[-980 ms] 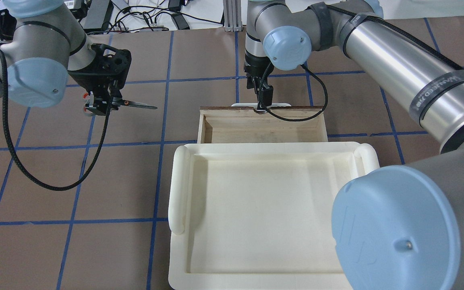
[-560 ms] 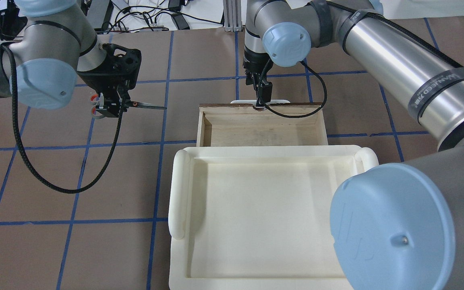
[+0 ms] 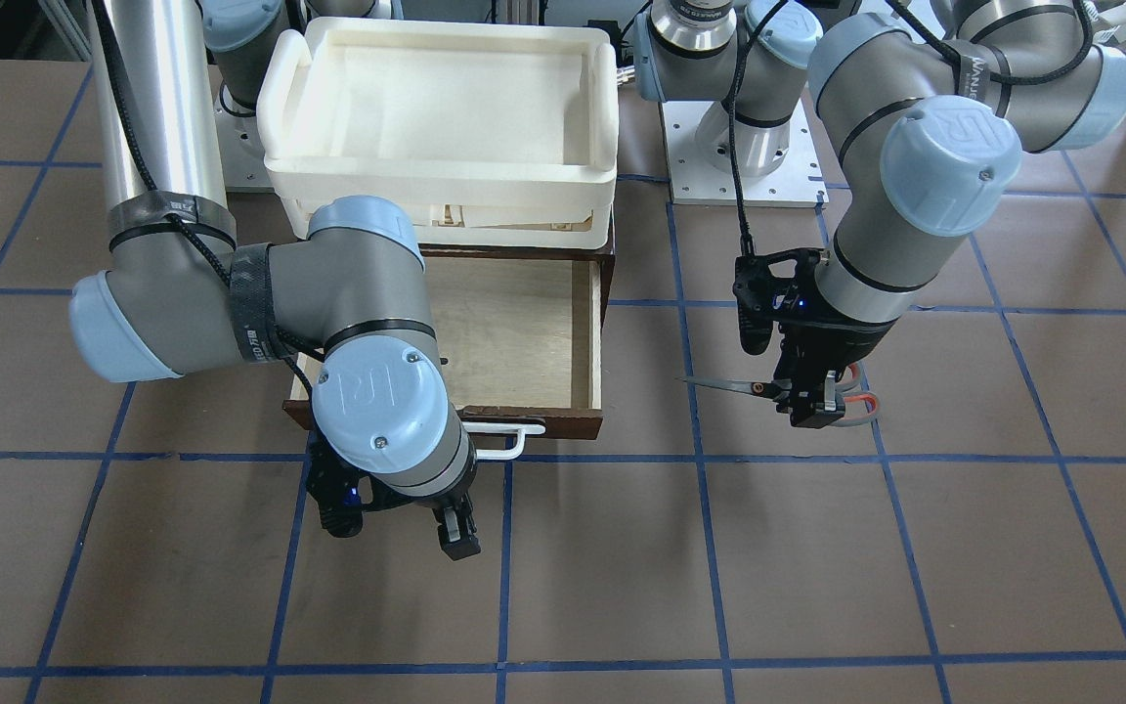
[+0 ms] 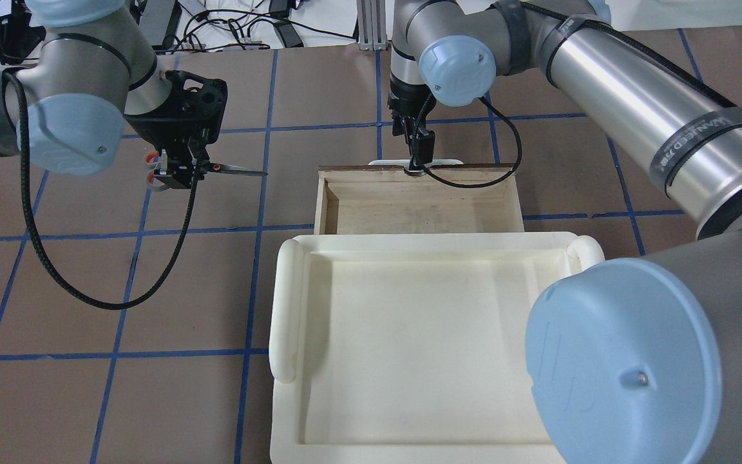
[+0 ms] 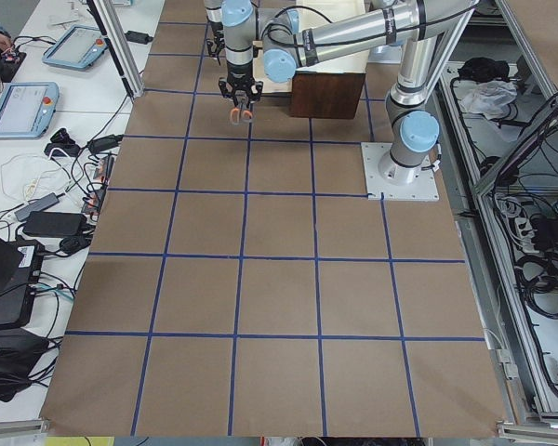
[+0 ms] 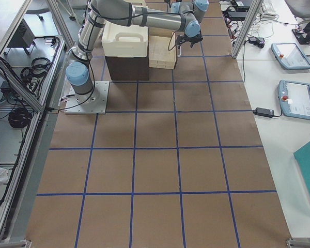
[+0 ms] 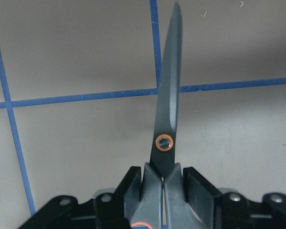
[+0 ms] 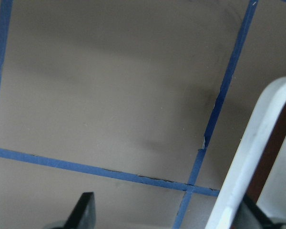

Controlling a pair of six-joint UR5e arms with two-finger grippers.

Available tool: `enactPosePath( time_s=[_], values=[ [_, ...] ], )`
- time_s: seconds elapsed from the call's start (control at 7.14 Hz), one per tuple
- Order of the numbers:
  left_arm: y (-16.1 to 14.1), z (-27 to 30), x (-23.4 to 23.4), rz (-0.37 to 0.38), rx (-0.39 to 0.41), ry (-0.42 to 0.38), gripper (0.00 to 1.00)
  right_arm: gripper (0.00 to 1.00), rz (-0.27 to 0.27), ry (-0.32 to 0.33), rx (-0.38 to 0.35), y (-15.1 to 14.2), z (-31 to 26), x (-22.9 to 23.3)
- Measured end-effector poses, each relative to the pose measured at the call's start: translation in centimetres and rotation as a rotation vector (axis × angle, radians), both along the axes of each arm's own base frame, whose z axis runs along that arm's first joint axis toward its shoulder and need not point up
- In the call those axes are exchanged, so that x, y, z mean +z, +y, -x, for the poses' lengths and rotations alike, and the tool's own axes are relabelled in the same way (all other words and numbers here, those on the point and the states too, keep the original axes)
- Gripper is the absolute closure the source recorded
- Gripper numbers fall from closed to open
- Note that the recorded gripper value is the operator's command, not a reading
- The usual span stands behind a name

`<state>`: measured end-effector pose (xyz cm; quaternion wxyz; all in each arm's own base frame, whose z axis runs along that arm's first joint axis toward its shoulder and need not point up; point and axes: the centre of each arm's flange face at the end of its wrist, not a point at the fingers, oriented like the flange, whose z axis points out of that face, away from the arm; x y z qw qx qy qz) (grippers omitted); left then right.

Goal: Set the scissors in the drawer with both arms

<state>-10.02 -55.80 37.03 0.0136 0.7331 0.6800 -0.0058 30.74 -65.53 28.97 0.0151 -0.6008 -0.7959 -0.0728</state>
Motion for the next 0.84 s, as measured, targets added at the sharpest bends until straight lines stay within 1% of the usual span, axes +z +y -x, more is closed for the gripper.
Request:
enactPosePath(
  time_s=[0.42, 0.56, 0.7, 0.84],
  values=[
    [0.2, 0.2, 0.3, 0.003, -0.001, 0.0, 1.0, 0.0, 0.039, -0.006, 0.007, 1.4, 0.4, 4.6],
    [0.3, 0.4, 0.5, 0.002, 0.009, 0.001, 1.0, 0.0, 0.067, -0.008, 0.058, 1.9, 0.6, 6.6],
    [0.7, 1.5, 0.9, 0.003, 0.016, -0.005, 1.0, 0.0, 0.112, -0.009, 0.168, 2.7, 1.1, 9.2],
    [1.2, 4.1, 1.9, 0.007, 0.015, -0.027, 1.0, 0.0, 0.151, 0.001, 0.29, 3.3, 2.1, 11.4]
  ],
)
